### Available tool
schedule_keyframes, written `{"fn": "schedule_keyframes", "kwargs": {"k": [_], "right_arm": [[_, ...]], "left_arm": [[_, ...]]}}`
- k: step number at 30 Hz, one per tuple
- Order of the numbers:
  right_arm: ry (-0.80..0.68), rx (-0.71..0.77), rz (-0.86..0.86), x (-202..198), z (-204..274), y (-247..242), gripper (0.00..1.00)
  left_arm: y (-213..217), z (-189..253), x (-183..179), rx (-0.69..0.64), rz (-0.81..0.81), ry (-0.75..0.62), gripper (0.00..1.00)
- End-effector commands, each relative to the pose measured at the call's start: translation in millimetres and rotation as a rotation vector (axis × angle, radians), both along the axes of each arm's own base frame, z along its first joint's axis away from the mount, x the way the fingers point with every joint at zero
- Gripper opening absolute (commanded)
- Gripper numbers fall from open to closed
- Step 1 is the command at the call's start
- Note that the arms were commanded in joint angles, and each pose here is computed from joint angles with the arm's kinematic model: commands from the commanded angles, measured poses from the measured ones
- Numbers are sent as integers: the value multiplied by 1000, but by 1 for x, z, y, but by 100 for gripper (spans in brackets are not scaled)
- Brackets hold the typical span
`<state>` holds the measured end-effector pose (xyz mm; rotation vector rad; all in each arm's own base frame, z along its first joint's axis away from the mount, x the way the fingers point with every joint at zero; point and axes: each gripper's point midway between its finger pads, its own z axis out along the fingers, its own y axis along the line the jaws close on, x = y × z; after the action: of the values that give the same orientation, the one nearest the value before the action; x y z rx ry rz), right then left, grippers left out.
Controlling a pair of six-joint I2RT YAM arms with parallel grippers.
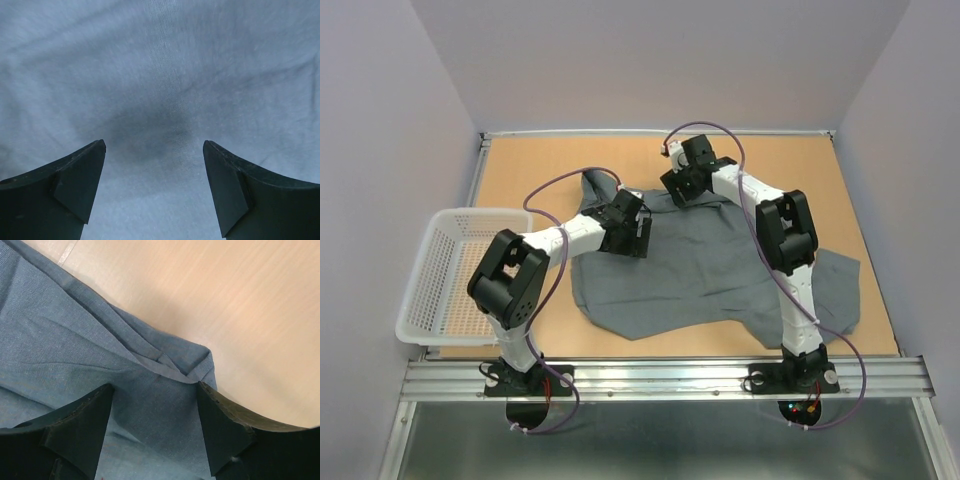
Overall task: Fold and stack the long sleeve shirts
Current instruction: Flatten the shirt out
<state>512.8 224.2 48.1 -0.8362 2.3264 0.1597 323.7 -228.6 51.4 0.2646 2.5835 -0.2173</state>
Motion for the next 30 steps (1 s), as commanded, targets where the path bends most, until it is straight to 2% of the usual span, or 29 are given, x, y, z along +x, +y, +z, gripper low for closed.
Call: {"fn": "schedule_keyframes", "kwargs": {"k": [1, 6, 9, 12, 15, 16, 20, 22, 25, 30], "right_arm": [[-72, 86, 28, 21, 34, 23, 73], [-55, 92, -15, 33, 17, 20, 73], [-11, 140, -80, 39, 4, 13, 68], [-15, 136, -164, 52, 0, -7, 57], [-30, 91, -213, 59, -8, -22, 40], [-26, 78, -220, 59, -12, -25, 31], [-41, 26, -287, 64, -21, -44, 13], [-48, 23, -352, 71, -22, -62, 9], [-83, 61, -479, 91, -9, -91, 10], [-216, 149, -621, 124, 54, -122, 22]], "left_arm": [[4, -28, -11, 36, -27, 45, 90], [17, -60, -32, 98, -25, 145, 90], [25, -69, -40, 130, -18, 182, 90], [28, -74, -46, 141, -18, 206, 90], [33, -75, -50, 154, -14, 213, 90], [34, -75, -50, 161, -11, 211, 90], [39, -73, -52, 172, -6, 208, 90], [40, -70, -52, 174, 0, 201, 90], [43, -71, -55, 178, 3, 207, 90], [46, -74, -63, 177, 1, 220, 90]]}}
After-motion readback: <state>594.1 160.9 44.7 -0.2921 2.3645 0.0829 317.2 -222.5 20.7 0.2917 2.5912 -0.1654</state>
